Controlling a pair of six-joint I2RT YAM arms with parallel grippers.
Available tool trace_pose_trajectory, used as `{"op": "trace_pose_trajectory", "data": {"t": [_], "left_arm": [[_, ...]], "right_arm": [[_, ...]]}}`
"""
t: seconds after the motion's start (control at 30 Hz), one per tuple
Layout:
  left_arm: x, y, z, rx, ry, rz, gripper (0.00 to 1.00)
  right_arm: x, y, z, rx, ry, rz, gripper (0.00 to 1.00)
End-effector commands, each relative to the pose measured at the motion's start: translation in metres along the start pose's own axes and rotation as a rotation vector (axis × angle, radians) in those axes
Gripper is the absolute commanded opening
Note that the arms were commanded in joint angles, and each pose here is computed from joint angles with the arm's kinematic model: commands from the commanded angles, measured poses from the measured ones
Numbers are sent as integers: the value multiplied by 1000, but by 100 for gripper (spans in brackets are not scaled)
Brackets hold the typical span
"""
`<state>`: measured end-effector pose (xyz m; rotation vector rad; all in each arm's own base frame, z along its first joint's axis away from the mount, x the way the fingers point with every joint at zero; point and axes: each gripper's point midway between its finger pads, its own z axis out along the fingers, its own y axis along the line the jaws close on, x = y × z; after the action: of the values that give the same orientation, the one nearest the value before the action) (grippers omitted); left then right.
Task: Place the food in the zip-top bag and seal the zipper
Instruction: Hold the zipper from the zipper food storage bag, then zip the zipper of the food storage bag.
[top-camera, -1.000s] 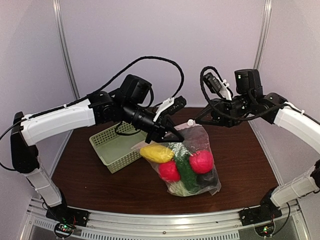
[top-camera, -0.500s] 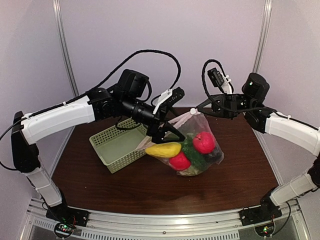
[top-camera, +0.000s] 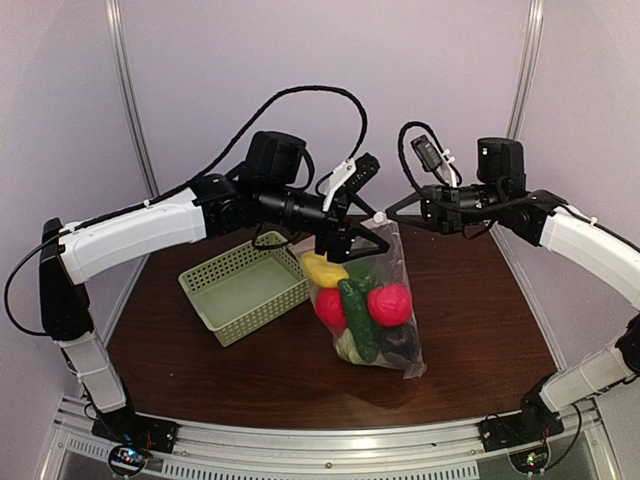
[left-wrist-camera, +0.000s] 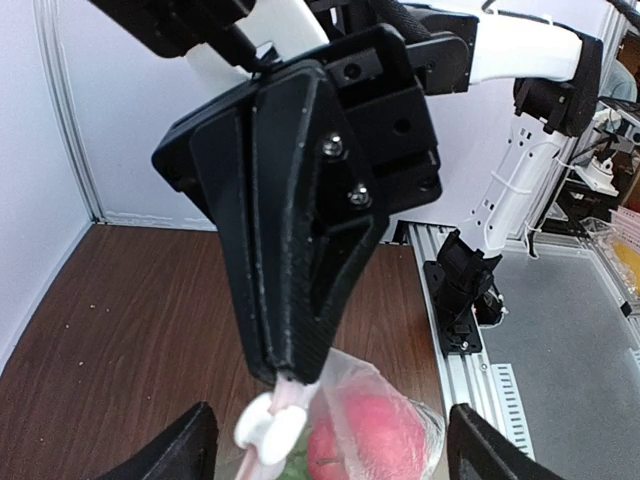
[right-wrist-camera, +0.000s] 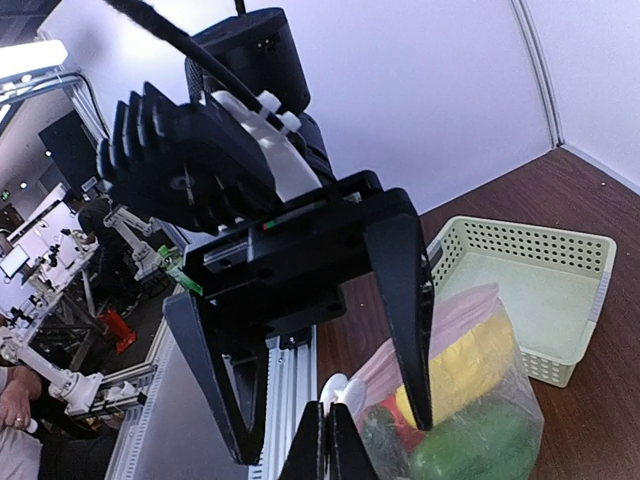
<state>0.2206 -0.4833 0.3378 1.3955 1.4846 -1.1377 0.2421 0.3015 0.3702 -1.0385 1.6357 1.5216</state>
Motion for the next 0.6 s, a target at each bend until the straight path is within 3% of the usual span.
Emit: {"op": "trace_pose_trajectory", "data": {"t": [0.0, 0.13, 0.33, 0.47, 0.57], "left_arm": [[-21, -18, -14, 56, -31, 138, 68], [-5, -20, -10, 94, 32, 153, 51], [-6, -21, 1, 152, 47, 113, 37], [-4, -17, 5, 150, 52, 90, 34], [-4, -18, 7, 159, 54, 77, 24]], "right_arm": [[10, 3, -11, 104, 50, -101, 0], [21, 8, -12, 112, 95, -139, 0], [34, 14, -11, 141, 160, -193, 0], [37, 18, -10, 135, 176, -210, 0], [35, 21, -10, 134, 176, -226, 0]]}}
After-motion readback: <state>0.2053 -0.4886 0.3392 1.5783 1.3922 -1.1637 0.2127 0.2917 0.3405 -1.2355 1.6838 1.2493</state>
